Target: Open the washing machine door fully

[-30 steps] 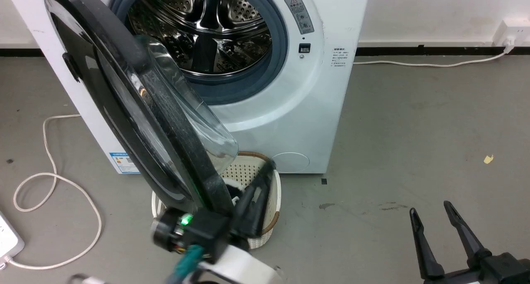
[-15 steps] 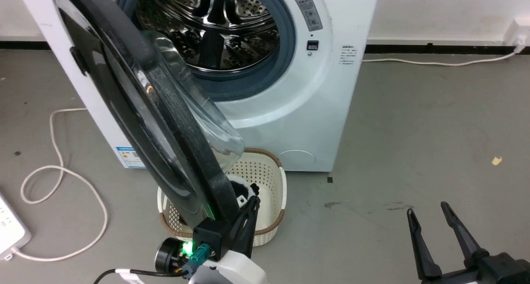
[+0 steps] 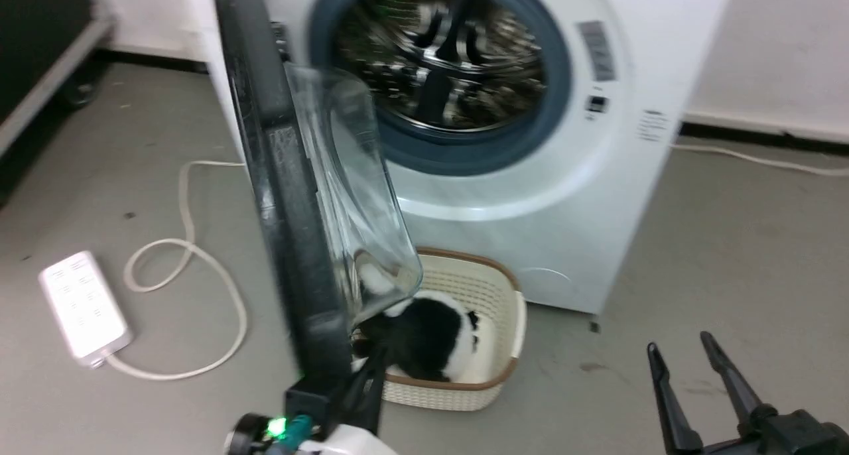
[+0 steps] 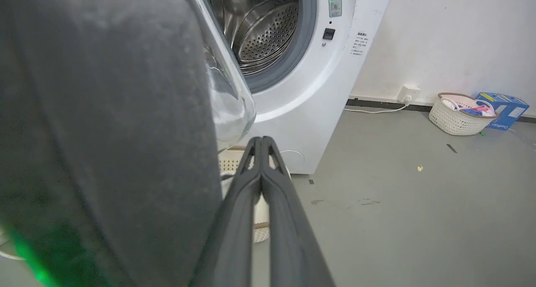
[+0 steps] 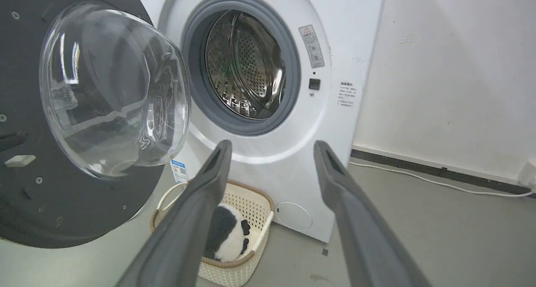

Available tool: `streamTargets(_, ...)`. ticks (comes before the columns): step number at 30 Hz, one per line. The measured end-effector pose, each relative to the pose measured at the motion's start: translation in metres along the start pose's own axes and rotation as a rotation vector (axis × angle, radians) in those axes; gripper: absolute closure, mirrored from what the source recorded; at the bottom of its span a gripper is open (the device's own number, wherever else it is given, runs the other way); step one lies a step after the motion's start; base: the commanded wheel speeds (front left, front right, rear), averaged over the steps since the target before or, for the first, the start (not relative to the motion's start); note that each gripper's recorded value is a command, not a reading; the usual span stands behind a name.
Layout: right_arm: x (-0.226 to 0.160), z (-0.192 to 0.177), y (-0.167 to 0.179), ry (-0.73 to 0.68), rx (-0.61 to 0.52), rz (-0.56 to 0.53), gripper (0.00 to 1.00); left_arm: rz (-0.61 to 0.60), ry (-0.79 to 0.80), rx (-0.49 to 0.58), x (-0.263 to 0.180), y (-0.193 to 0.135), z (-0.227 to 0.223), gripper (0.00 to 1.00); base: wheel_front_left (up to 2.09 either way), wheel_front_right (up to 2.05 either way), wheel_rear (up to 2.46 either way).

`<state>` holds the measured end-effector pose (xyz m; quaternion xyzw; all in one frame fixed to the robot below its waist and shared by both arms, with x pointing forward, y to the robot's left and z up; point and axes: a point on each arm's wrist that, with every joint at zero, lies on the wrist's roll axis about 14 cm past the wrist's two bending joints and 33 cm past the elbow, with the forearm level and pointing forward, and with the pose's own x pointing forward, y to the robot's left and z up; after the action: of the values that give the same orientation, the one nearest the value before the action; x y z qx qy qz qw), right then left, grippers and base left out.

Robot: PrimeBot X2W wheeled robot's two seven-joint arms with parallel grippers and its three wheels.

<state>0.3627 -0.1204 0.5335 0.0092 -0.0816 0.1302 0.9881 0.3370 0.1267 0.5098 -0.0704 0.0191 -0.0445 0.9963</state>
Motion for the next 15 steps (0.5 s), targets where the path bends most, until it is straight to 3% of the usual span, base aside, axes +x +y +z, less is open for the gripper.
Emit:
streamTargets(10,0.023,-0.010,0.054,0.018,0.026,0.174,0.00,0.297,-0.038,0.037,-0.038,0.100,0.017,1.00,0.00,0.00,0.00)
streamTargets(15,0.031,-0.029,0.061,0.065,0.034,0.203,0.00,0.423,-0.027,0.076,-0.043,0.153,0.027,1.00,0.00,0.00,0.00)
